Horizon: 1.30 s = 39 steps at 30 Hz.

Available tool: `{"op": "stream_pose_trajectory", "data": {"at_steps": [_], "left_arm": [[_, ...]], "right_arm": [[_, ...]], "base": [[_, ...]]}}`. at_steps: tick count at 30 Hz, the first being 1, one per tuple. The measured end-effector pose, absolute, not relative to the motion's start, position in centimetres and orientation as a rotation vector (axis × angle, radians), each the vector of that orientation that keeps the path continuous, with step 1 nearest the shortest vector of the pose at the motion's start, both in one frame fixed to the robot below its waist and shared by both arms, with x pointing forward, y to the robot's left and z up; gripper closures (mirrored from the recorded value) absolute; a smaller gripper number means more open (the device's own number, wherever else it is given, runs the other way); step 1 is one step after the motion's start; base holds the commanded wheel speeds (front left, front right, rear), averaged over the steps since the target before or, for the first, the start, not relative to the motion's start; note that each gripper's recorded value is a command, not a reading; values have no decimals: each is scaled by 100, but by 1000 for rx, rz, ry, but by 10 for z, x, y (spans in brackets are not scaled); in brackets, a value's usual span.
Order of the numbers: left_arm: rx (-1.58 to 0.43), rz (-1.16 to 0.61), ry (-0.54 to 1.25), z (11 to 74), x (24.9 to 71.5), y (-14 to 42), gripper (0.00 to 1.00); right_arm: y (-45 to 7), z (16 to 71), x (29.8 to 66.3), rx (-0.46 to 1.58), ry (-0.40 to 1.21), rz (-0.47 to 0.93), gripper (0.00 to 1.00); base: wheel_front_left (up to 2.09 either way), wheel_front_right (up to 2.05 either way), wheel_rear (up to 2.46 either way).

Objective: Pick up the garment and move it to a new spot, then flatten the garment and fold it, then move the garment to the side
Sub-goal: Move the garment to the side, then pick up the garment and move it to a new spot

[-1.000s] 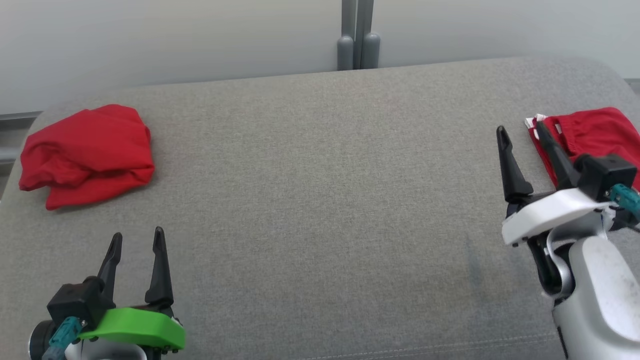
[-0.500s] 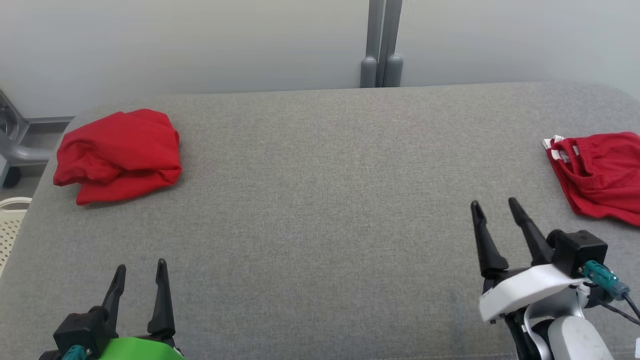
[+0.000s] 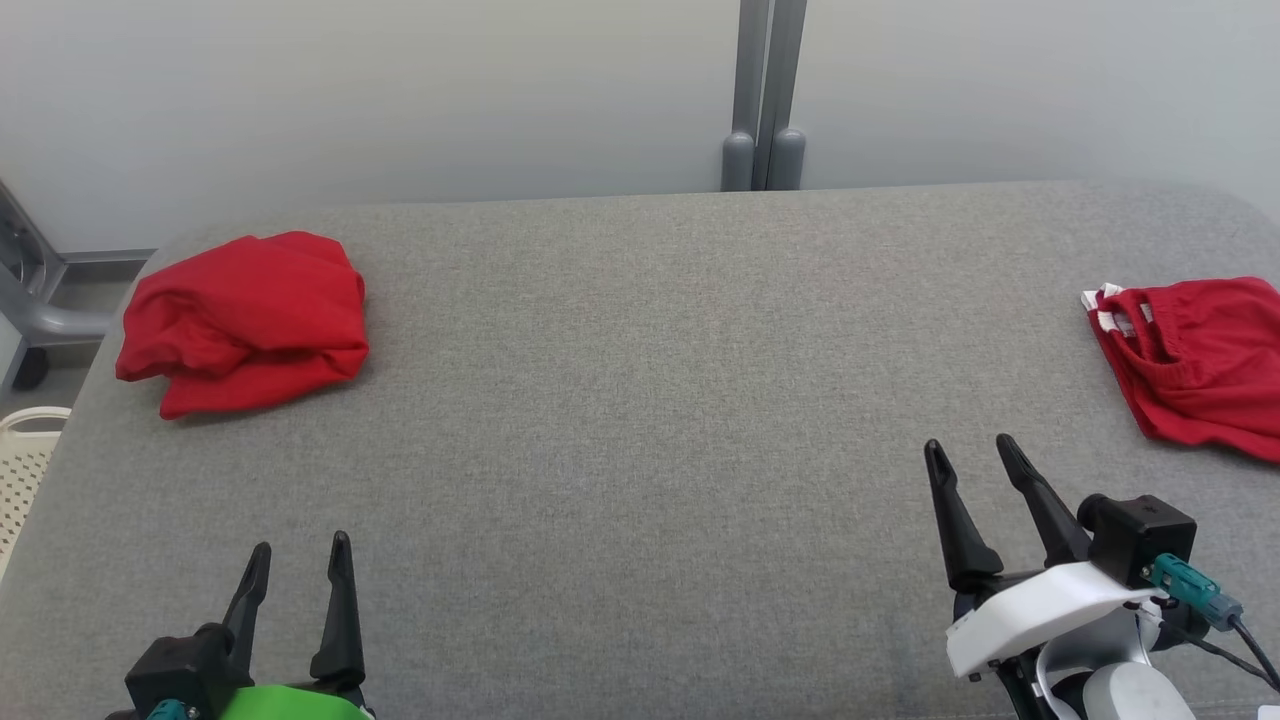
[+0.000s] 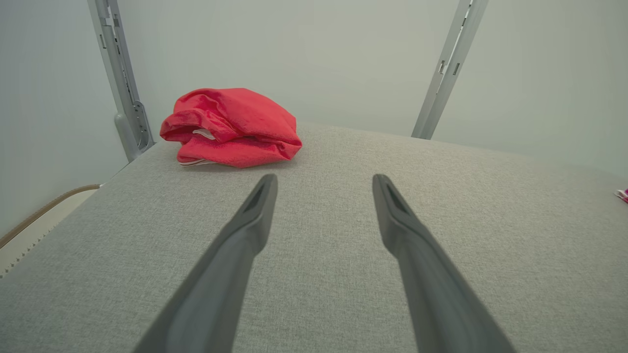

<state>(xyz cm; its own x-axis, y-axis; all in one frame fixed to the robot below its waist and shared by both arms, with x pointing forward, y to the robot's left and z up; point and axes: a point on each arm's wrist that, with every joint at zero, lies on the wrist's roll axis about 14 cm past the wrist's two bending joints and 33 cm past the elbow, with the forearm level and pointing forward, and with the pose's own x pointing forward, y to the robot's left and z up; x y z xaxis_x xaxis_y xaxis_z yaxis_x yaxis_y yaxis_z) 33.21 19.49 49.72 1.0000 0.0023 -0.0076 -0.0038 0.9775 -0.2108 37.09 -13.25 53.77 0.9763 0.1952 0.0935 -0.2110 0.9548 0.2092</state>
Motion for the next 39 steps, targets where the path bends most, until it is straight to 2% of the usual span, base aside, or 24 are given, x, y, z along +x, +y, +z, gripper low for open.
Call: {"op": "stream_pose_trajectory", "data": {"at_steps": [39], "left_arm": [[-212, 11, -3, 498, 322, 197, 0]], "right_arm": [[-125, 526, 370, 239, -31, 225, 0]], "base": [[0, 0, 0]]}}
